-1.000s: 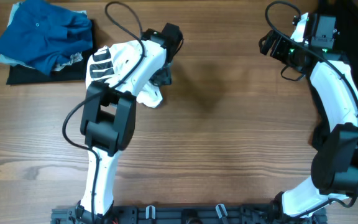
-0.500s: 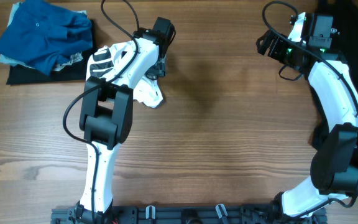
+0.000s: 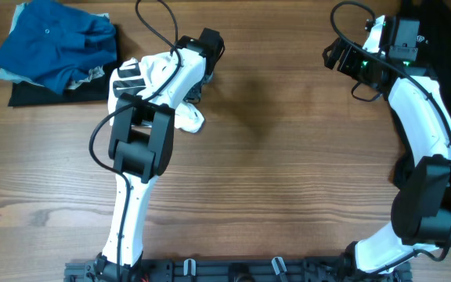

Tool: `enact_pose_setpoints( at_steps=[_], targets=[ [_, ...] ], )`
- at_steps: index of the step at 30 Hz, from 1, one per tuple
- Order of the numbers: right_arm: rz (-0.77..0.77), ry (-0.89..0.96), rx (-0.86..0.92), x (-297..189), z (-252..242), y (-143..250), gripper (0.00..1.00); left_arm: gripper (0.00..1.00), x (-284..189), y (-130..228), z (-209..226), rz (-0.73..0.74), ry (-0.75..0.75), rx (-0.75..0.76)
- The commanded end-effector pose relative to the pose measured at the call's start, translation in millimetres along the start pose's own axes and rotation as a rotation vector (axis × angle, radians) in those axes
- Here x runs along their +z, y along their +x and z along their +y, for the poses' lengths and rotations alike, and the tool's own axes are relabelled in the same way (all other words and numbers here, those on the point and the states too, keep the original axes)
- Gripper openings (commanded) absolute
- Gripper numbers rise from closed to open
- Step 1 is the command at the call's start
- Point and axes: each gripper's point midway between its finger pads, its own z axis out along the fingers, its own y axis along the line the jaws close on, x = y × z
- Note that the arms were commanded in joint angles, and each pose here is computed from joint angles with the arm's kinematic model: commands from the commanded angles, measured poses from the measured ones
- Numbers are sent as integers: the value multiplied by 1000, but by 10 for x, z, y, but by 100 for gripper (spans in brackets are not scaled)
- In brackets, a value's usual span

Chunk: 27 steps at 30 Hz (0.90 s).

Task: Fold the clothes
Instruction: 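Carry the bundle left and place it on the blue shirt stack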

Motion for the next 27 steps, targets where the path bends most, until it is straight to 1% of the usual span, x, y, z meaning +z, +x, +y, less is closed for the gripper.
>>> enact_pose_setpoints(
  at_steps=[1,4,6,9,11,12,15,17,19,20,21,22,25,26,27],
  targets=[
    [4,-17,-22,11,41,6,100,4,625,488,-147,188,-19,64],
    [4,-17,-22,11,41,4,100,4,422,418,-17,190,-20,62],
    [4,-18,-21,11,42,5,100,4,62,229,176,146,-6,33],
    [2,-18,-21,11,44,-1,99,4,-756,-207,597,-20,55,-58],
    [3,-18,-21,11,43,2,100,4,-1277,-412,901,-150,98,-87],
    [2,-18,-21,11,44,0,100,4,-1547,-482,1067,-222,117,-94],
    [2,-19,-20,11,44,0,100,4,-2072,-566,1575,-382,121,-131],
    [2,-19,-21,11,44,0,100,4,-2201,-591,1880,-436,74,-148],
    [4,-25,-20,11,54,4,100,4,-2223,-676,2352,-483,-58,-151],
    [8,-37,-20,10,75,10,100,4,-2192,-721,2490,-490,-95,-133],
    [9,-37,-20,10,75,12,100,4,-2137,-809,2699,-508,-135,-119],
    [10,-36,-20,10,74,16,100,4,-2055,-900,2947,-525,-172,-142],
    [11,-36,-20,10,72,17,100,4,-1820,-1076,3467,-544,-273,-147],
    [12,-35,-20,10,71,21,100,4,-1697,-1186,3667,-561,-314,-139],
    [17,-34,-20,10,67,33,100,4,-1620,-1258,3757,-574,-328,-122]
  ],
)
